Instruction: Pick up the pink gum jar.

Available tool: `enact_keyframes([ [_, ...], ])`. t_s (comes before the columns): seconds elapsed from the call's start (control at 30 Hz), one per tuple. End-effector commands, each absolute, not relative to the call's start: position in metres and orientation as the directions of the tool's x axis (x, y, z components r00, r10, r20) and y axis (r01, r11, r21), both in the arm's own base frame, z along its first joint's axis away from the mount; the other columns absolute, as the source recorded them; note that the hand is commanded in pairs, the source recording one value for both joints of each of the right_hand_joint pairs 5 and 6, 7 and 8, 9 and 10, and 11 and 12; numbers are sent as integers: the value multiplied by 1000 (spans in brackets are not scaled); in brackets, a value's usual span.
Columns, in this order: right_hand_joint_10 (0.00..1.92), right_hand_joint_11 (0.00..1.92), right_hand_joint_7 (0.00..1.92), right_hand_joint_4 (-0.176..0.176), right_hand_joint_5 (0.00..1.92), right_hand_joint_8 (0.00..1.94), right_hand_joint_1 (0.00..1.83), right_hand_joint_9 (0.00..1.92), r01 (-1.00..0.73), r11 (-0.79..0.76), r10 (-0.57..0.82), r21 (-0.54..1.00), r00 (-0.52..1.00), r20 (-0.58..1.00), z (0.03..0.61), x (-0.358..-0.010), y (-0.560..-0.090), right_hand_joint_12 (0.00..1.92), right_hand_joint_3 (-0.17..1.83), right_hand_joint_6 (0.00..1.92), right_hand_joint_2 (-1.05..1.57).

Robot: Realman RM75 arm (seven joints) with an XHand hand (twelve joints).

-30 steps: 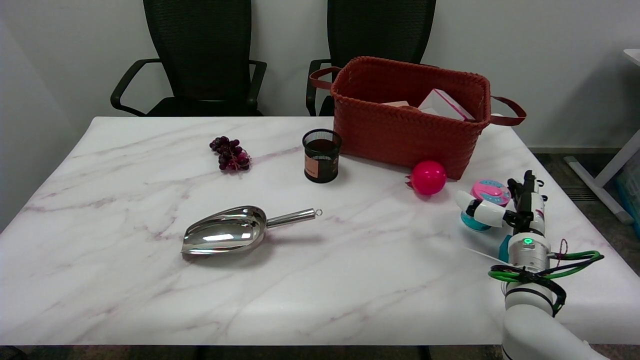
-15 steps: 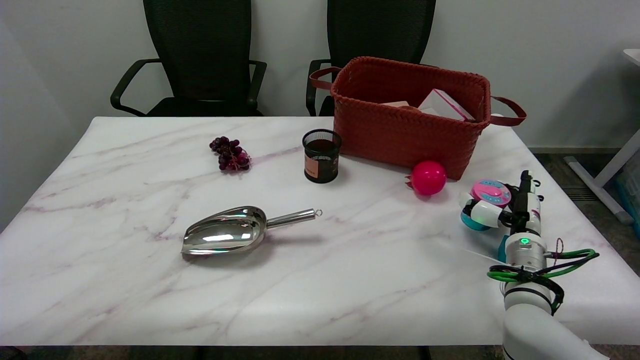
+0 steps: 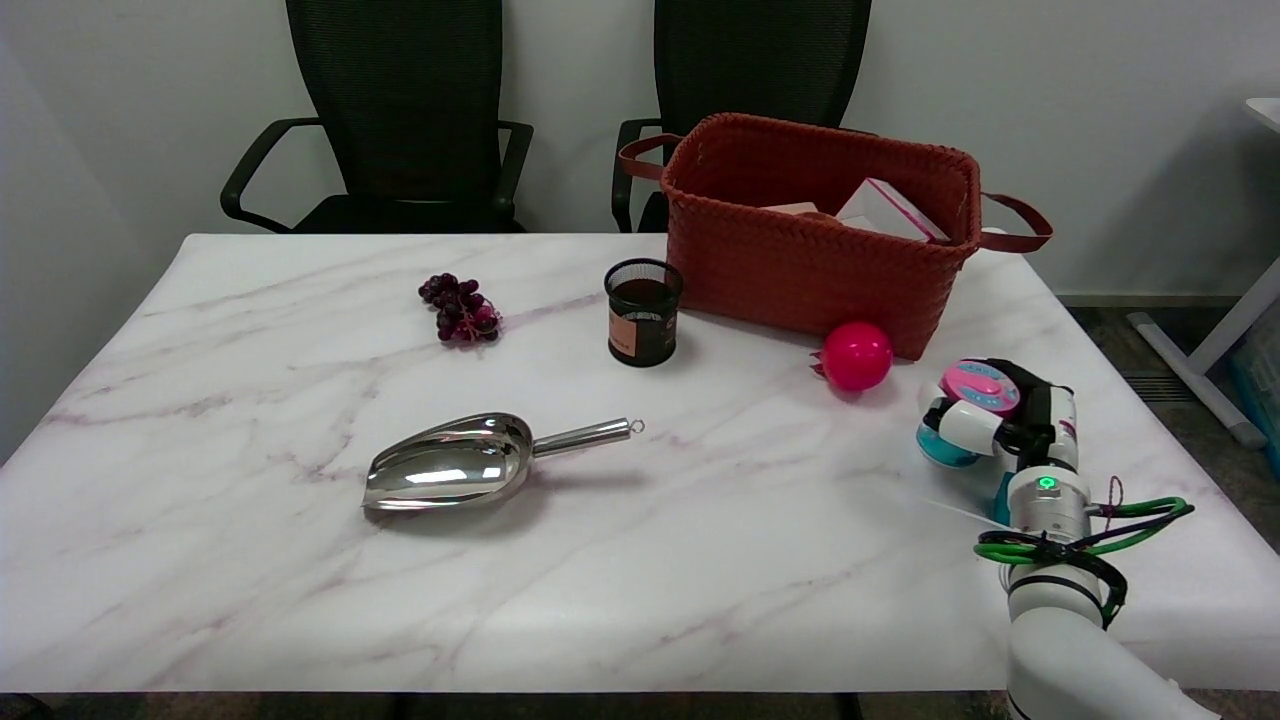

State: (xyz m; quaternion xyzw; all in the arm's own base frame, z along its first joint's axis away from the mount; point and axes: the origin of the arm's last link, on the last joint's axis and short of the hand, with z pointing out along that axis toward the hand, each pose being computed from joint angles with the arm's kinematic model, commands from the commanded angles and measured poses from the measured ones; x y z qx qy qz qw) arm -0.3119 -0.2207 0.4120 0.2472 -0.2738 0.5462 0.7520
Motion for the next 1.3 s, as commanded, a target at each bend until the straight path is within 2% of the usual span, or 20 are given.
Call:
enact_keyframes([
  [0.03, 1103, 843, 1274, 0, 1004, 1274, 1251, 1103, -957, 283, 685, 65, 250, 685, 412, -313, -221, 843, 1156, 1004, 645],
  [0.17, 1306, 1200, 1372, 0, 1181, 1372, 1218, 1306, -958, 278, 686, 67, 247, 684, 413, -312, -222, 1200, 1167, 1181, 831],
  [0.27, 1377, 1317, 1417, 0, 1275, 1417, 1213, 1377, -960, 272, 686, 71, 245, 685, 413, -311, -224, 1317, 1174, 1275, 964],
  [0.47, 1406, 1386, 1441, 0, 1303, 1441, 1220, 1406, -966, 243, 683, 93, 239, 691, 411, -302, -230, 1386, 1170, 1303, 1141],
  [0.63, 1406, 1432, 1452, 0, 1319, 1452, 1217, 1406, -976, 170, 684, 137, 217, 696, 409, -281, -240, 1432, 1183, 1319, 1193],
  [1.1, 1410, 1505, 1480, 0, 1322, 1480, 1191, 1410, -935, -108, 708, 339, 167, 686, 414, -189, -273, 1505, 1139, 1322, 1251],
  [1.3, 1412, 1517, 1492, 0, 1328, 1492, 1169, 1412, -902, -170, 693, 397, 177, 699, 427, -158, -288, 1517, 1107, 1328, 1241],
])
